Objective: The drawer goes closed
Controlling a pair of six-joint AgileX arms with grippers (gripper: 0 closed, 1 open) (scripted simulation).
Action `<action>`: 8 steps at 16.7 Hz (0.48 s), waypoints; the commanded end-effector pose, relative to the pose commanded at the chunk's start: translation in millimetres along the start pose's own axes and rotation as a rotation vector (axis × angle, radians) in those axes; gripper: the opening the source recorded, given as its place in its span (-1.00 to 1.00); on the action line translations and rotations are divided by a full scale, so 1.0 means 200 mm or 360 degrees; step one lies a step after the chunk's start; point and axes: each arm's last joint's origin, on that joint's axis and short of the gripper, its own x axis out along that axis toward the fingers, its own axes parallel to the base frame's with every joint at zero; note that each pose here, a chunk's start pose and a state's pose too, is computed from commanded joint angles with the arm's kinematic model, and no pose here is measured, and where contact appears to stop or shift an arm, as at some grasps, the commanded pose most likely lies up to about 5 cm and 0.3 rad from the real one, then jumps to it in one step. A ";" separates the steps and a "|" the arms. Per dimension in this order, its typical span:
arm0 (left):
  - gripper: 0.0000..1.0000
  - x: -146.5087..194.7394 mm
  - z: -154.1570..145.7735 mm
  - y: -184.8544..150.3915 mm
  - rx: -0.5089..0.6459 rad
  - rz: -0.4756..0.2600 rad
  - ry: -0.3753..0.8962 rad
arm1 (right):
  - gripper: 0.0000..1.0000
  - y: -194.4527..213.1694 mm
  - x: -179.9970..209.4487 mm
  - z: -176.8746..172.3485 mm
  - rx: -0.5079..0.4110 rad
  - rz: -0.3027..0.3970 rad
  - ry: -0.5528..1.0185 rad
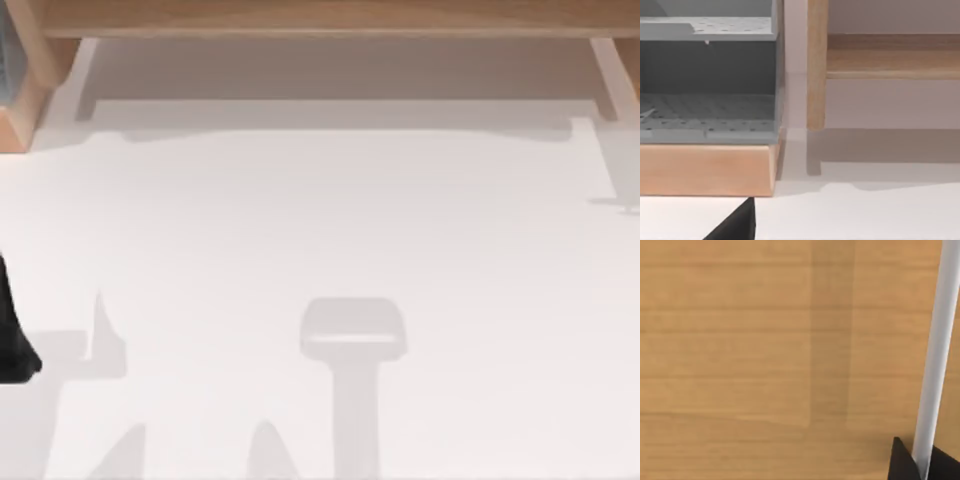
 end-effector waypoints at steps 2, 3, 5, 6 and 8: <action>1.00 0.00 0.00 0.00 0.0000 0.0000 0.0000 | -1.00 0.00 -0.01 -0.01 0.0006 0.0004 0.0009; 1.00 0.00 0.00 0.00 0.0000 0.0000 0.0000 | -1.00 0.00 0.00 -0.01 0.0008 0.0007 0.0010; 1.00 0.00 0.00 0.00 0.0000 0.0000 0.0000 | -1.00 0.02 0.05 0.00 0.0019 0.0027 0.0010; 1.00 0.00 0.00 0.00 0.0000 0.0000 0.0000 | -1.00 0.02 0.09 -0.01 0.0016 0.0019 0.0010; 1.00 0.00 0.00 0.00 0.0000 0.0000 0.0000 | -1.00 -0.02 0.19 -0.03 -0.0008 -0.0023 0.0008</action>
